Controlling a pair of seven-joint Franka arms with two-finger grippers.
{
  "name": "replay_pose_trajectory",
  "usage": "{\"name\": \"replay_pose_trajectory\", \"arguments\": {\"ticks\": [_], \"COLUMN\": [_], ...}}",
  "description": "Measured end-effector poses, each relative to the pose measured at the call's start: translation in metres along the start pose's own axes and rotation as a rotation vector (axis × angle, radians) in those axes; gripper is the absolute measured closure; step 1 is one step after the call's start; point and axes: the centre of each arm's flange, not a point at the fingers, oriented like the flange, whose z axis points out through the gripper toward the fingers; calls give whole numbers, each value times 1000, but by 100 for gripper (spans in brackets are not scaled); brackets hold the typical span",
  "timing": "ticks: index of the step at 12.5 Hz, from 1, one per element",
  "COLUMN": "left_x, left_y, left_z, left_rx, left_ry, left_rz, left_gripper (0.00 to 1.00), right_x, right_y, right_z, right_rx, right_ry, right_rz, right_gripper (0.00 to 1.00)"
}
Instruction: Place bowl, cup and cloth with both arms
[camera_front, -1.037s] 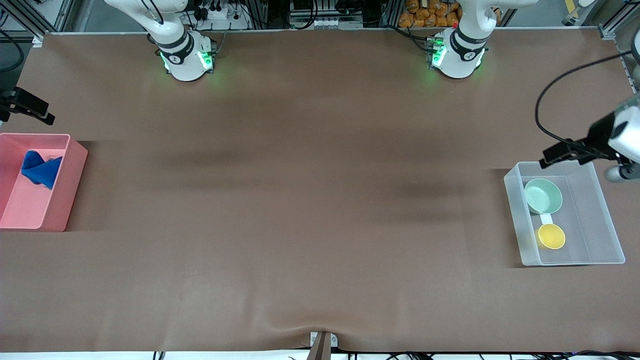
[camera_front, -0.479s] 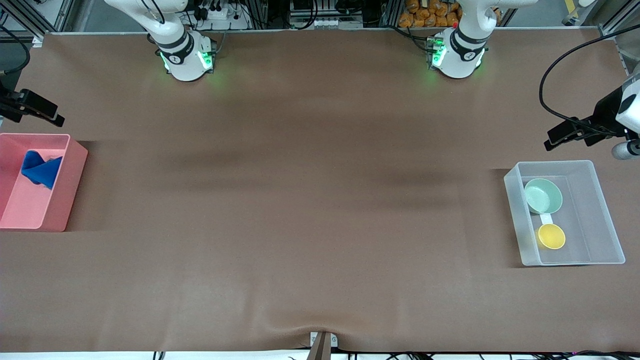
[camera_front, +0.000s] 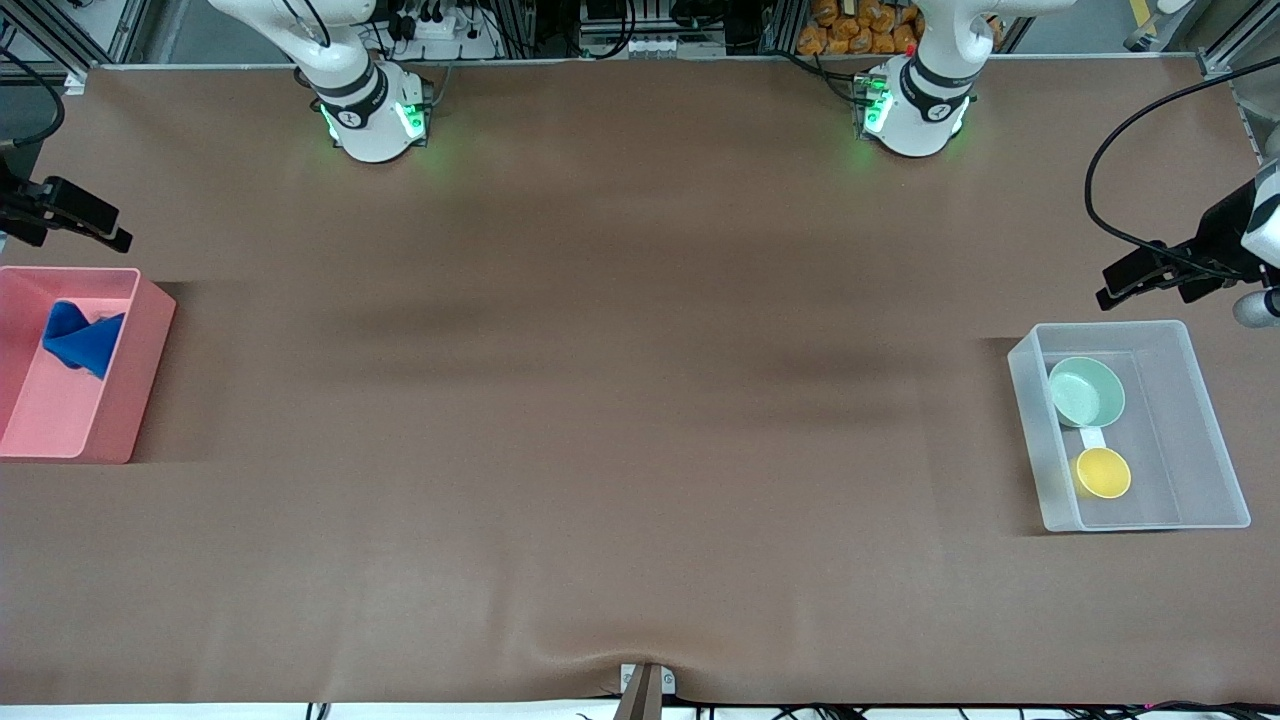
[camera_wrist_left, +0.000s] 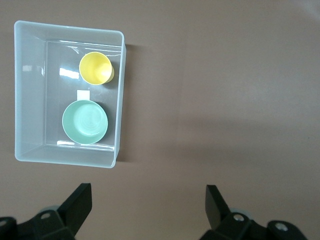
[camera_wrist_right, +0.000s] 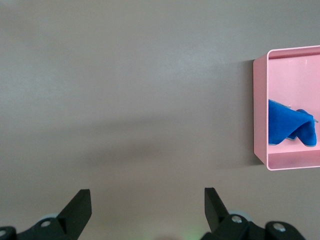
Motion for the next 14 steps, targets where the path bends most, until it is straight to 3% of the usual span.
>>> {"name": "replay_pose_trajectory", "arguments": {"ticks": [7,14], "left_x": [6,7], "left_y": [0,1], "left_z": [-30,-30], "left_rx": [-2,-2], "left_ry": [68,70], "left_rz": [87,88], "left_gripper": [0,0], "right_x": [0,0], "right_y": [0,-2], "right_z": [0,-1], "right_rx": [0,0], "right_ry": [0,3], "right_rz": [-4,-7], "right_gripper": [0,0]}}
